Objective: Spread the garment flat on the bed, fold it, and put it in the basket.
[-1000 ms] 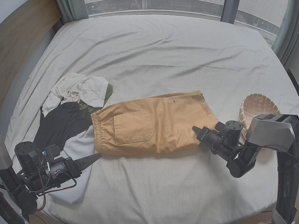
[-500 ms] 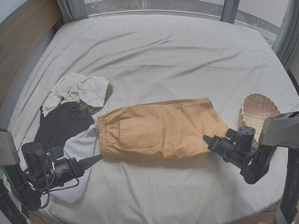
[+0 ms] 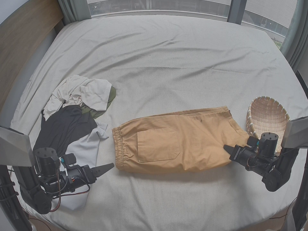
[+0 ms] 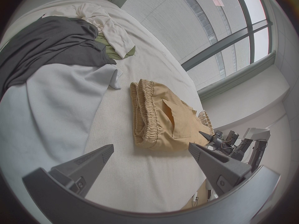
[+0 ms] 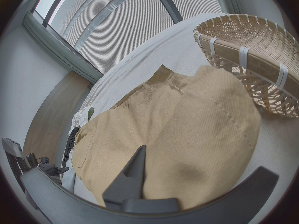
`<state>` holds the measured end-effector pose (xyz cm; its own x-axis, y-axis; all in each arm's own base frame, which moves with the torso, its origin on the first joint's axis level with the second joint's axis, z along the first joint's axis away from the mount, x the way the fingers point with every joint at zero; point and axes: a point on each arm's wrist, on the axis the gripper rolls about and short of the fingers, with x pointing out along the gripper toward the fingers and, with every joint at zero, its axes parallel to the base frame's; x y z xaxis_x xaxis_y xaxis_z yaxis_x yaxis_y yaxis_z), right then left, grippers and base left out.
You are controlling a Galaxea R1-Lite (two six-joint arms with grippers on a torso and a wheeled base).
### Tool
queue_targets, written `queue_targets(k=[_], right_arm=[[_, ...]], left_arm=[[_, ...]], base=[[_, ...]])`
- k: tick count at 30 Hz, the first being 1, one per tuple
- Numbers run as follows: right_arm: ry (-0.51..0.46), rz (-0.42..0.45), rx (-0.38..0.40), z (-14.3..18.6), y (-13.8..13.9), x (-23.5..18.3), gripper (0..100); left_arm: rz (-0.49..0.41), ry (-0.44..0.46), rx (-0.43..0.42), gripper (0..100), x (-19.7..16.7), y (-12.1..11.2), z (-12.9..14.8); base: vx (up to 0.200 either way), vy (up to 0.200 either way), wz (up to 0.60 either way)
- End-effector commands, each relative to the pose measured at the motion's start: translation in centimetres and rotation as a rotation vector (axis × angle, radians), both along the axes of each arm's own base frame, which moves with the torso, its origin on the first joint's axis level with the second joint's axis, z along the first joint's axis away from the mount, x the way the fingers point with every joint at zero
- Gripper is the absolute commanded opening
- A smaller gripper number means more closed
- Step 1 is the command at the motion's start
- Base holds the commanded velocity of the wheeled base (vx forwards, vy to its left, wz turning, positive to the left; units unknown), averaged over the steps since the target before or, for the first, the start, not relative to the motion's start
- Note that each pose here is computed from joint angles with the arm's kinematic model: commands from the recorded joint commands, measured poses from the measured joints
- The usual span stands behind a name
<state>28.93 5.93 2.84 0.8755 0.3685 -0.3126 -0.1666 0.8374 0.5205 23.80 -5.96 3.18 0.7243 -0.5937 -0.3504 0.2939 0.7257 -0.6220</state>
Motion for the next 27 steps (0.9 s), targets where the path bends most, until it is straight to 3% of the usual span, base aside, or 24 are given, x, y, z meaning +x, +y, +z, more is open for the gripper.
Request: queue_targets(k=[1, 9, 21, 27], right_arm=[[0.0, 0.0, 0.002, 0.1, 0.0, -0.1, 100], [0.031, 0.063, 0.006, 0.6, 0.2, -3.5, 100], [-0.042, 0.129, 0.031, 4.3, 0.1, -8.1, 100], [-0.097, 0.12, 0.048, 5.9, -0.6, -10.0, 100]], left_arm=[[-0.012, 0.025, 0.005, 100, 0.6, -0.4, -1.0], [-0.009, -0.007, 0.007, 100, 2.2, -1.2, -1.4], [-0.023, -0.033, 0.034, 100, 4.5, -4.7, -3.5], [-0.022, -0.04, 0.033, 100, 5.9, -5.1, -4.7]], base=[[0.0, 0.0, 0.0], [0.0, 0.0, 0.0], [0.0, 0.0, 0.0], [0.0, 0.0, 0.0]])
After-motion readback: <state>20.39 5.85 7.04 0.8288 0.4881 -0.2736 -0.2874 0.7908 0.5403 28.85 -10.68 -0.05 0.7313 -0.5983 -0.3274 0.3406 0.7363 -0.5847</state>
